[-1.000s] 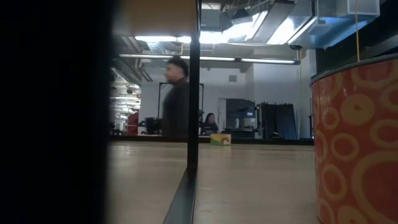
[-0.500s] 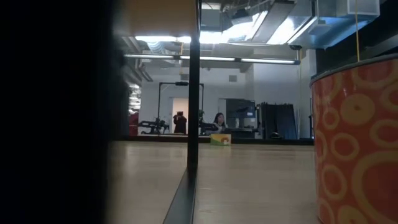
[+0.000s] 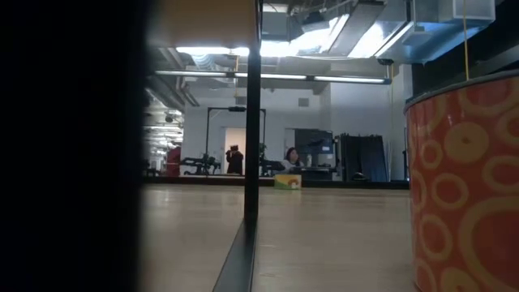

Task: Pick and place cans onto a shelf
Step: Put the canned chicken soup on the shelf

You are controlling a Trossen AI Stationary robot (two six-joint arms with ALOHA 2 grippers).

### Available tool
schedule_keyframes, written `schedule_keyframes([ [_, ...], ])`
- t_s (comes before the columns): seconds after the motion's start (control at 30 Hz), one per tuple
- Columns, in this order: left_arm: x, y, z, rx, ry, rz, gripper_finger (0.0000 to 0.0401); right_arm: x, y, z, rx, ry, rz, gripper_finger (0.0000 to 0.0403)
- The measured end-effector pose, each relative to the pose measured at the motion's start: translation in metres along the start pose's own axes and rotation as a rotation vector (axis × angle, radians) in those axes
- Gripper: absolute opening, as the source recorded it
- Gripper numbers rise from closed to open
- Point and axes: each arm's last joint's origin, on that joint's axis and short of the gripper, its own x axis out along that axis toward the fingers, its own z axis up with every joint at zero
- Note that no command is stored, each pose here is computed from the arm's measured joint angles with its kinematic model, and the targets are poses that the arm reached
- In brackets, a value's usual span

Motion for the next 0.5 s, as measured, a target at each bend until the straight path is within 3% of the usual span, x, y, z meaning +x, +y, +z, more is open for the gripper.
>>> schedule_keyframes([
  [0.5, 0.0028, -0.0042, -0.0029, -0.029, 0.034, -0.023, 0.0000, 0.0002, 0.0000, 0.0000, 0.000, 0.000, 0.000, 0.0056],
])
